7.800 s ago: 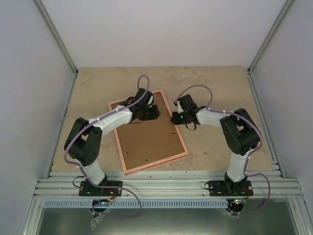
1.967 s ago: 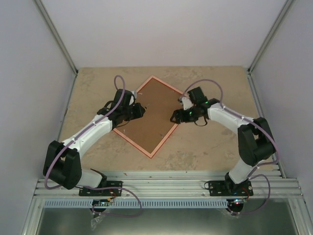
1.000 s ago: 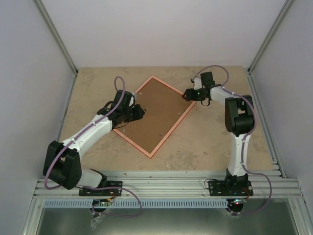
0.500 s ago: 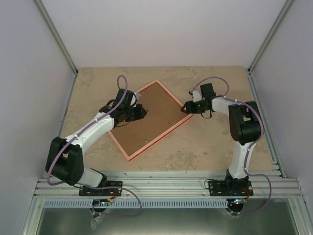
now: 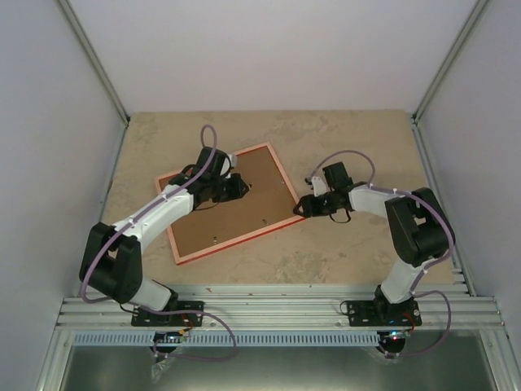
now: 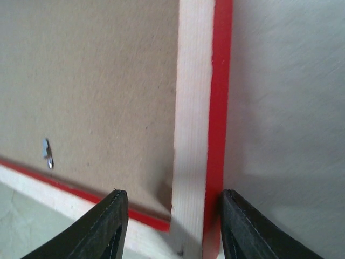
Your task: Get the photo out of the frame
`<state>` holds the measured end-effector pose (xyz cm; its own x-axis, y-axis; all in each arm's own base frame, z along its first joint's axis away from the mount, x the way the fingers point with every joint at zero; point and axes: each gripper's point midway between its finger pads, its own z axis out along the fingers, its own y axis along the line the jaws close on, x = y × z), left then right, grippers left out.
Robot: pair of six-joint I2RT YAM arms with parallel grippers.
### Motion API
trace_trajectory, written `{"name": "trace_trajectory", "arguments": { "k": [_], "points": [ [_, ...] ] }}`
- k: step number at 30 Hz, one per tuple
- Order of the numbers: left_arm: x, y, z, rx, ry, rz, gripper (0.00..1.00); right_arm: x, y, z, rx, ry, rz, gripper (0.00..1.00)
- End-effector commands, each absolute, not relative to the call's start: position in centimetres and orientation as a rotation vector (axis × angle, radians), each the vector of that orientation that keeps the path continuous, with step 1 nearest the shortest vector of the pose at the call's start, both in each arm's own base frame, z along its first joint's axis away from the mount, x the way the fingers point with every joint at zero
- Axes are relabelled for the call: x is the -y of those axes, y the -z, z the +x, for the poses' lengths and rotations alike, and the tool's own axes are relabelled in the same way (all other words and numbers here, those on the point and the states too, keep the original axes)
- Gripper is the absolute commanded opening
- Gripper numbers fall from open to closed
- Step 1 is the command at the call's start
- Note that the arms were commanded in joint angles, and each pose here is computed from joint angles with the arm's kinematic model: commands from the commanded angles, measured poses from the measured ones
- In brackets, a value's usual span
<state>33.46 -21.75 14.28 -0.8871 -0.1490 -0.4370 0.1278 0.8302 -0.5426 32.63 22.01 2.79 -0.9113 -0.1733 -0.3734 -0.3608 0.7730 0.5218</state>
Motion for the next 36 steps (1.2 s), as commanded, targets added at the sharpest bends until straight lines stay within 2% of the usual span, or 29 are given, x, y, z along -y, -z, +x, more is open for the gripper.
{"name": "trace_trajectory", "arguments": {
  "k": [1, 9, 17, 24, 31, 36],
  "points": [
    [23.0, -15.1, 33.8, -2.517, 0.836, 0.030, 0.00, -22.5, -2.8, 30.1, -2.702, -0.866, -0.426, 0.47],
    [24.1, -14.8, 33.7, -2.525, 0.844, 0.055, 0.00, -22.0, -4.3, 33.1, -2.642, -0.683, -0.407, 0.47],
    [24.5, -14.5, 33.7, -2.531, 0.837, 0.066, 0.00, -23.6, -3.9, 36.0, -2.628, -0.673, -0.436, 0.46],
    [25.1, -13.9, 33.9, -2.540, 0.836, 0.069, 0.00, -24.7, -3.0, 37.3, -2.632, -0.683, -0.455, 0.42],
    [25.6, -12.9, 33.6, -2.563, 0.829, 0.081, 0.00, -24.8, -1.8, 37.0, -2.657, -0.673, -0.470, 0.34],
    [26.3, -12.5, 33.8, -2.569, 0.834, 0.096, 0.00, -24.2, -1.3, 35.6, -2.677, -0.664, -0.459, 0.18]
  ]
}}
